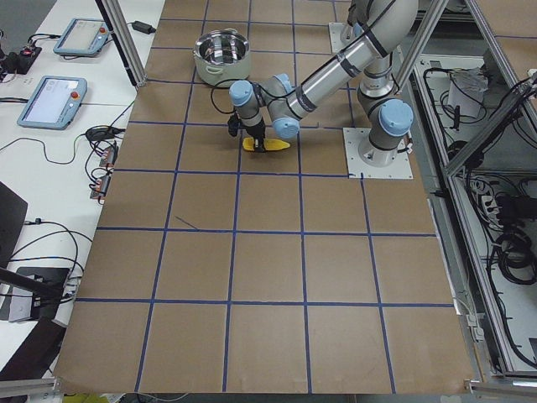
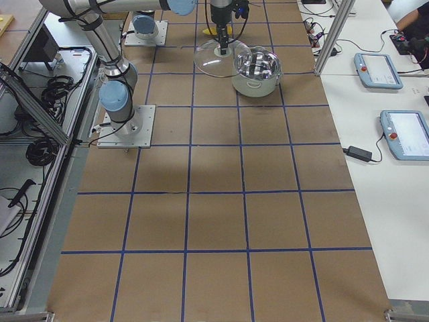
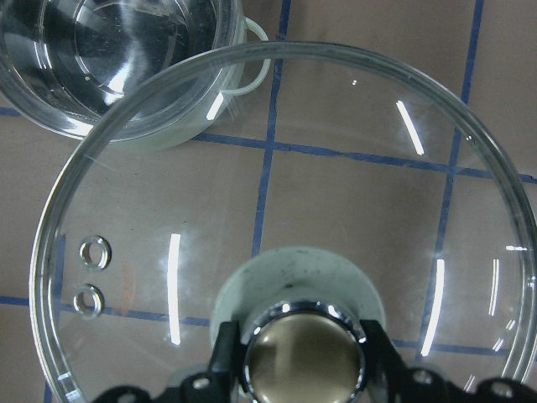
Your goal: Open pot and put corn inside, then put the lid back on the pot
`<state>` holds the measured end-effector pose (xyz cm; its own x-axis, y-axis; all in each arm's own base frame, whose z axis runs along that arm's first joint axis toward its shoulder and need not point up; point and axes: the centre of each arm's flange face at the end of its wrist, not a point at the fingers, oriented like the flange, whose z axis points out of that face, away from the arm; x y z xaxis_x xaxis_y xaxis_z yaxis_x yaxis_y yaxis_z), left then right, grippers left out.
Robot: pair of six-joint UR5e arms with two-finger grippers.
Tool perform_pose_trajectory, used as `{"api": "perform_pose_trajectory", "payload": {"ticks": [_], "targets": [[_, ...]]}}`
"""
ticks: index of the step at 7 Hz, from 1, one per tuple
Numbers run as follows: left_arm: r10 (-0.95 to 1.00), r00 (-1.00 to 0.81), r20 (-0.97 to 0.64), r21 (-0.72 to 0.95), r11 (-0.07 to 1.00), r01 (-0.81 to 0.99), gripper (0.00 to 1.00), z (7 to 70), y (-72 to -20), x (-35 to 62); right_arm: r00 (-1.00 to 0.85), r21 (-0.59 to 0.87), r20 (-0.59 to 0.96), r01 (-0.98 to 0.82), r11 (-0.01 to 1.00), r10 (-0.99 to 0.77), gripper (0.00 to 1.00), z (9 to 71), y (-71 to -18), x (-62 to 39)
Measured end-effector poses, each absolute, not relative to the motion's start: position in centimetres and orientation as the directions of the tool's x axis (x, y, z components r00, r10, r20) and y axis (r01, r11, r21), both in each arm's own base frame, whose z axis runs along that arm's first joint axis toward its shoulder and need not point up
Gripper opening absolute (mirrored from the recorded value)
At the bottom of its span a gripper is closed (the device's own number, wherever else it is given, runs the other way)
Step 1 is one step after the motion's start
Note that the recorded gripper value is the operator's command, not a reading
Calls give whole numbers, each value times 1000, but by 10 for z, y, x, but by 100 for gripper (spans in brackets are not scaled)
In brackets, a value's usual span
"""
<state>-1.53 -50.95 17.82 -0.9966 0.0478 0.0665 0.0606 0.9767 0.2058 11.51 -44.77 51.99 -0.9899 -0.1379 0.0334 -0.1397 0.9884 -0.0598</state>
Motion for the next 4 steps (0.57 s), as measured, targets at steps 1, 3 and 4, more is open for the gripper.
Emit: {"api": "perform_pose_trajectory", "payload": {"ticks": [1,3,4], "targets": [[66,-995,73,167,983,77,18,196,-520,-32,-990,-64,33,-138,988,-136,5,519,-447,115],[129,-988,80,61,989,134,18,260,-553,-101,-991,-78,35,-132,988,-130,5,519,-448,115],[113,-989,91,32,993,117,18,292,-568,-136,-991,-79,35,-132,988,-129,5,518,-448,115]]}}
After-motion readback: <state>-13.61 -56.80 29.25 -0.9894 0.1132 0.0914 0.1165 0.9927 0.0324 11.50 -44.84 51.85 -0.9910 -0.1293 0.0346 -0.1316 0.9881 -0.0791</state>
